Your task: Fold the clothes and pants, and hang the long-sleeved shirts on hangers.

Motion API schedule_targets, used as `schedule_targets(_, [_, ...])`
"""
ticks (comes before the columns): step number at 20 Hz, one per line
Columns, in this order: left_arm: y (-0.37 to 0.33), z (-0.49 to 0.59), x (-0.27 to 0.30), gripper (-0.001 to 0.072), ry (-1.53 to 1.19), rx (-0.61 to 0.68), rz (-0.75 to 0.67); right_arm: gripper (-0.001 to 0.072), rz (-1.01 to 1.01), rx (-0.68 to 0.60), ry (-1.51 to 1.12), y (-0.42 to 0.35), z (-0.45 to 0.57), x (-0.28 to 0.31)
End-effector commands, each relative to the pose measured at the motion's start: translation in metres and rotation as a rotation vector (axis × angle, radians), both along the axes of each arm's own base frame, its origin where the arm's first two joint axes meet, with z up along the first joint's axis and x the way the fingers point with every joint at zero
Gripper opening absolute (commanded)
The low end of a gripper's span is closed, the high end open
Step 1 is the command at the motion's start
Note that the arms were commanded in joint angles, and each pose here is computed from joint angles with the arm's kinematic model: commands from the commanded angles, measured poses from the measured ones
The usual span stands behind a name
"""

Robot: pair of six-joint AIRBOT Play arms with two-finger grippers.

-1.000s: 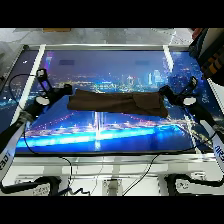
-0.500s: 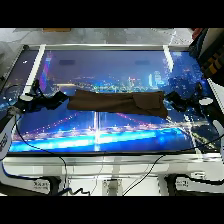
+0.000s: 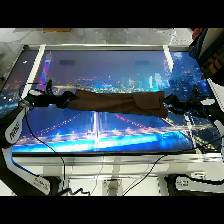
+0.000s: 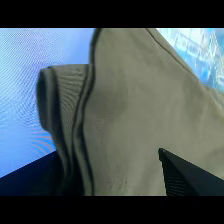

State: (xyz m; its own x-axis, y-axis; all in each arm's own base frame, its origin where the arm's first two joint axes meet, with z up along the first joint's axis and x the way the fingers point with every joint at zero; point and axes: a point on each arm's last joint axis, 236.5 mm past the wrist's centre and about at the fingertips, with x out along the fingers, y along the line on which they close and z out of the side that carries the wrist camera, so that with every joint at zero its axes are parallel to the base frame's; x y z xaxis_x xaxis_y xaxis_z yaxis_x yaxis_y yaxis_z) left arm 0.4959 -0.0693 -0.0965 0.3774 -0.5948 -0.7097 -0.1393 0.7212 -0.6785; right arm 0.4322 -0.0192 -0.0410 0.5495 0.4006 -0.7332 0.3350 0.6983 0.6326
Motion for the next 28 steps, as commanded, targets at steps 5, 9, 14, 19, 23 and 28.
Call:
schedule_targets(5, [-0.035, -0.006, -0.011, 0.026, -0.058, 0.057, -0.188, 0.0686, 0.202, -0.006, -0.01, 0.047, 0.002, -0.012])
schedule_targets(9, [-0.038, 0.034, 0.008, 0.0008, -0.238, 0.126, -0.289, 0.065, 0.28, -0.022, -0.063, 0.068, 0.024, -0.001])
schedule_targets(14, [-0.043, 0.134, 0.011, 0.0008, -0.457, 0.179, -0.349, 0.0013, 0.356, -0.068, -0.238, 0.097, 0.092, 0.038])
schedule_targets(19, [-0.067, 0.206, -0.051, 0.0008, -0.517, 0.137, -0.525, 0.0011, 0.377, -0.143, -0.394, 0.153, 0.121, 0.066])
schedule_targets(23, [-0.077, 0.248, -0.091, 0.0008, -0.565, 0.13, -0.612, 0.001, 0.483, -0.147, -0.373, 0.231, 0.095, 0.053])
schedule_targets(28, [-0.085, 0.272, -0.111, 0.0009, -0.612, 0.139, -0.649, 0.001, 0.675, -0.062, -0.213, 0.348, 0.022, -0.01])
